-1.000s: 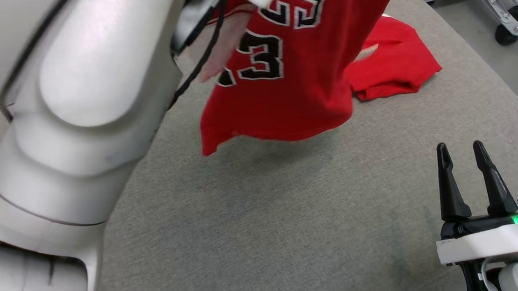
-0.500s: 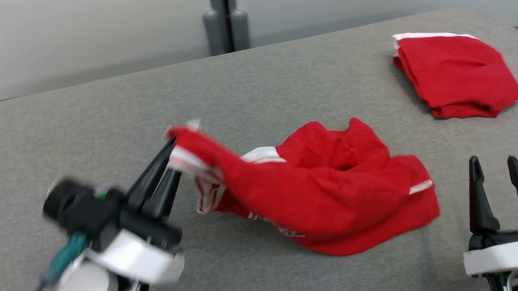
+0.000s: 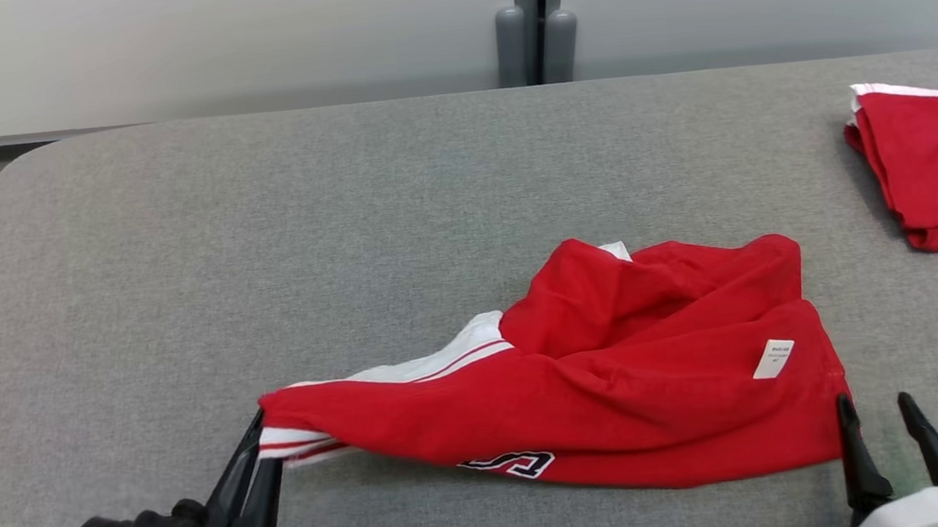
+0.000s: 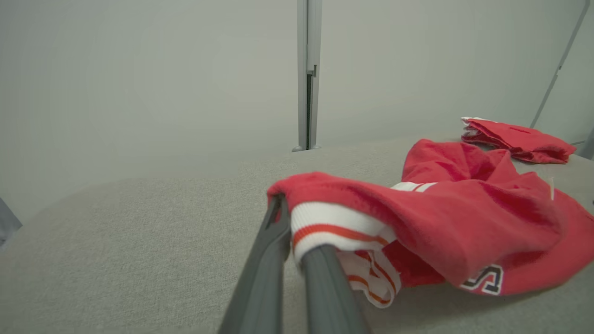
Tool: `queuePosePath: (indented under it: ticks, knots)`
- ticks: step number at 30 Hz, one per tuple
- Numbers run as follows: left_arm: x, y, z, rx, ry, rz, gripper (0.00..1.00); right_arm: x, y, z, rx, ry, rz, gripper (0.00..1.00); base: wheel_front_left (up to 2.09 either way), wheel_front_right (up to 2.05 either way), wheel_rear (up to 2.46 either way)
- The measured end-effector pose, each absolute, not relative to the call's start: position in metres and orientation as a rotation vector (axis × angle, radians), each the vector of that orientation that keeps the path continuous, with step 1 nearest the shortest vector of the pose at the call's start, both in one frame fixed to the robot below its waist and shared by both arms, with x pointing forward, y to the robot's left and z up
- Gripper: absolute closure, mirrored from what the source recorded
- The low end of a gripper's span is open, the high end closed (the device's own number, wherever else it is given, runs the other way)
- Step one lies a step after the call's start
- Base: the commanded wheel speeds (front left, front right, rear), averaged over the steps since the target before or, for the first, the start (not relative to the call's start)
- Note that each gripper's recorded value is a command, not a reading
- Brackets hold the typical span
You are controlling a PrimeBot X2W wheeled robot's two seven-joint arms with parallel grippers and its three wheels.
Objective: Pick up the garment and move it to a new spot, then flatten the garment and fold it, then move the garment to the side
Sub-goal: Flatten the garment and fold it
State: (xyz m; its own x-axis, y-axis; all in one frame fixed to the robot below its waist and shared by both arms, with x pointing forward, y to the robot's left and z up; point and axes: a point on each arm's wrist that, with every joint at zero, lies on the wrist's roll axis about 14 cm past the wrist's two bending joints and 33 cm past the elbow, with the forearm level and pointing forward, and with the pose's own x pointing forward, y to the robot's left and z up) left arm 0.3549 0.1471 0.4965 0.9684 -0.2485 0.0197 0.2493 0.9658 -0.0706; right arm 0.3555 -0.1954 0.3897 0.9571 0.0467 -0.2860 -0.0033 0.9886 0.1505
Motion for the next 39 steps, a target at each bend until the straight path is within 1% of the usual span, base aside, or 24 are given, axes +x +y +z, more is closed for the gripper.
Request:
queuePosePath:
  ticks: [2,3,4,5,7,11,12,13,14,16,17,18,19,20,21,25,31,39]
  knots:
    - [0.352,0.152,0.487,-0.074,0.015,-0.234,0.59,0.360,-0.187,0.382,0.167,0.324,0.059,0.00,0.00,0.00,0.00]
    - [0.348,0.152,0.477,-0.079,0.046,-0.233,0.56,0.364,-0.185,0.380,0.168,0.333,0.076,0.00,0.00,0.00,0.00]
    - [0.342,0.150,0.467,-0.085,0.081,-0.244,0.56,0.367,-0.184,0.379,0.167,0.339,0.090,0.00,0.00,0.00,0.00]
    - [0.337,0.146,0.456,-0.088,0.118,-0.262,0.60,0.370,-0.185,0.377,0.170,0.349,0.096,0.00,0.00,0.00,0.00]
    - [0.325,0.138,0.436,-0.090,0.190,-0.324,1.00,0.374,-0.187,0.373,0.160,0.372,0.115,0.00,0.00,0.00,0.00]
    - [0.294,0.120,0.394,-0.072,0.373,-0.426,1.00,0.380,-0.190,0.362,0.131,0.435,0.154,0.00,0.00,0.00,0.00]
    - [0.290,0.120,0.388,-0.071,0.397,-0.429,0.98,0.382,-0.189,0.362,0.129,0.442,0.163,0.00,0.00,0.00,0.00]
    - [0.289,0.122,0.385,-0.072,0.406,-0.420,0.43,0.383,-0.188,0.360,0.124,0.455,0.175,0.00,0.00,0.00,0.00]
    - [0.295,0.127,0.386,-0.069,0.392,-0.391,0.00,0.386,-0.186,0.357,0.122,0.474,0.190,0.00,0.00,0.00,0.00]
    - [0.299,0.131,0.387,-0.069,0.378,-0.358,0.00,0.387,-0.182,0.354,0.130,0.495,0.206,0.00,0.00,0.00,0.00]
    - [0.300,0.133,0.388,-0.067,0.373,-0.345,0.00,0.387,-0.180,0.353,0.132,0.502,0.213,0.15,0.00,0.00,0.00]
    - [0.302,0.136,0.388,-0.063,0.367,-0.333,0.00,0.387,-0.179,0.353,0.133,0.509,0.220,0.32,0.00,0.00,0.00]
    - [0.304,0.139,0.390,-0.058,0.358,-0.319,0.00,0.387,-0.177,0.352,0.134,0.513,0.228,0.53,0.00,0.00,0.00]
    - [0.306,0.141,0.391,-0.050,0.349,-0.307,0.00,0.388,-0.176,0.352,0.135,0.514,0.234,0.87,0.00,0.00,0.00]
    - [0.309,0.143,0.394,-0.043,0.337,-0.295,0.00,0.388,-0.175,0.353,0.138,0.513,0.237,1.00,0.00,0.00,0.00]
    - [0.321,0.151,0.408,-0.042,0.278,-0.245,0.00,0.386,-0.179,0.354,0.146,0.512,0.236,1.00,0.00,0.00,0.00]
    - [0.327,0.151,0.423,-0.053,0.227,-0.233,0.00,0.374,-0.227,0.358,0.091,0.502,0.156,1.00,0.00,0.00,0.00]
    - [0.314,0.129,0.416,-0.179,0.419,-0.348,0.00,0.363,-0.274,0.373,0.018,0.458,0.074,1.00,0.00,0.00,0.00]
